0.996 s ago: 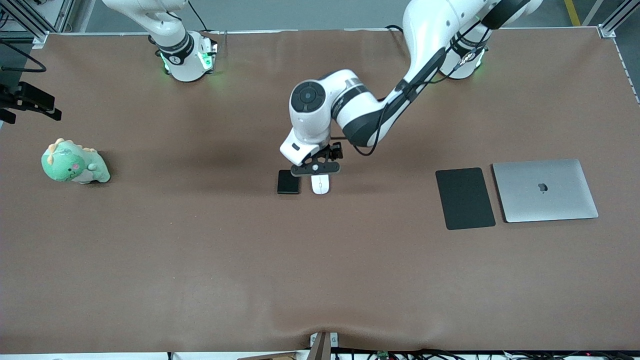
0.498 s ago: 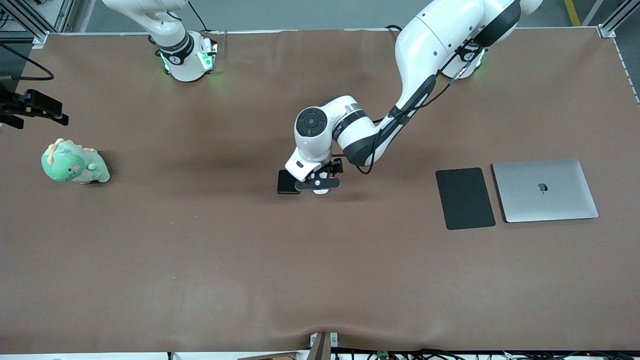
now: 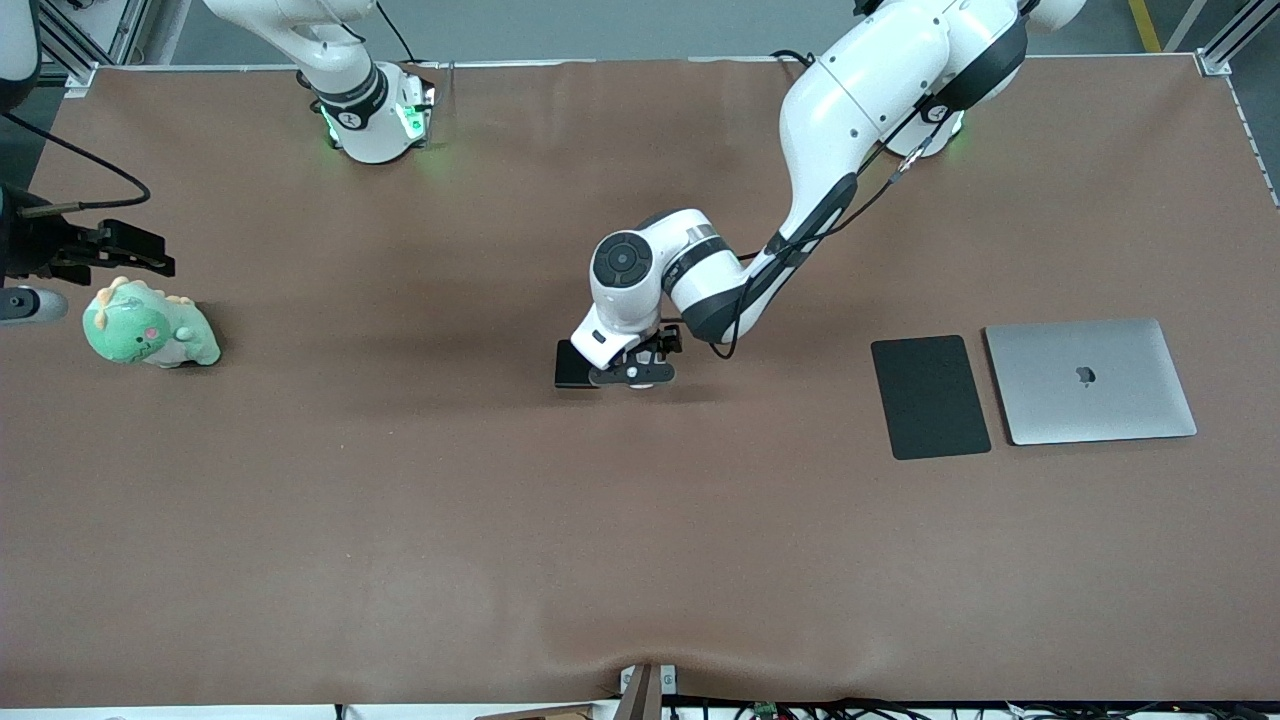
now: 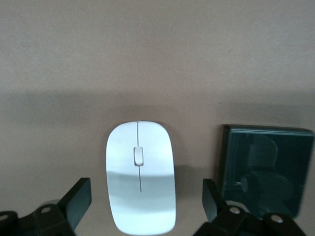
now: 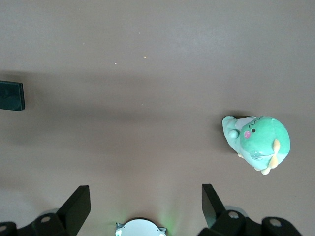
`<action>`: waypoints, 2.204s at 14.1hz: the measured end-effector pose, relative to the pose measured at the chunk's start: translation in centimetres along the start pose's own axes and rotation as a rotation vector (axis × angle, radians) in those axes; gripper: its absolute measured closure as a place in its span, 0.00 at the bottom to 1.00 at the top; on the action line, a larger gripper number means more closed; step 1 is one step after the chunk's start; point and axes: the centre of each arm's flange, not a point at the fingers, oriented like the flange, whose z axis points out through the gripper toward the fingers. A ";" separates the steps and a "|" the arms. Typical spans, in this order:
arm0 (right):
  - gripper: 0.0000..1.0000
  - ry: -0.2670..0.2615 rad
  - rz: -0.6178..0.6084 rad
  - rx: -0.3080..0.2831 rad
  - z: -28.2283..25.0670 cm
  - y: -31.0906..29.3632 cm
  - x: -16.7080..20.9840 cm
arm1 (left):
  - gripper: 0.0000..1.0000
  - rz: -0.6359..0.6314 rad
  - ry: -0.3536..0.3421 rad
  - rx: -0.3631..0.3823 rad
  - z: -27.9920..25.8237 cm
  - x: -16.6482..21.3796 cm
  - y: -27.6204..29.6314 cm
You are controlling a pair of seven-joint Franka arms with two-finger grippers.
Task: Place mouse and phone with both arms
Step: 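Lower the left gripper and close it on the white mouse, then carry the mouse toward the pad while the right gripper reaches the phone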
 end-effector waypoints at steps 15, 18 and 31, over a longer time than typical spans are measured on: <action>0.00 -0.046 0.084 0.054 2.3 -7.8 2.0 | 0.38 -0.042 0.036 -0.023 -3.1 1.8 -0.2; 0.00 -0.049 0.115 0.049 3.4 -10.9 2.9 | 0.38 -0.093 0.032 -0.023 -11.8 2.3 -1.1; 0.00 -0.034 0.164 0.057 12.3 -27.4 6.1 | 0.38 -0.170 -0.118 0.006 -31.5 12.1 -40.9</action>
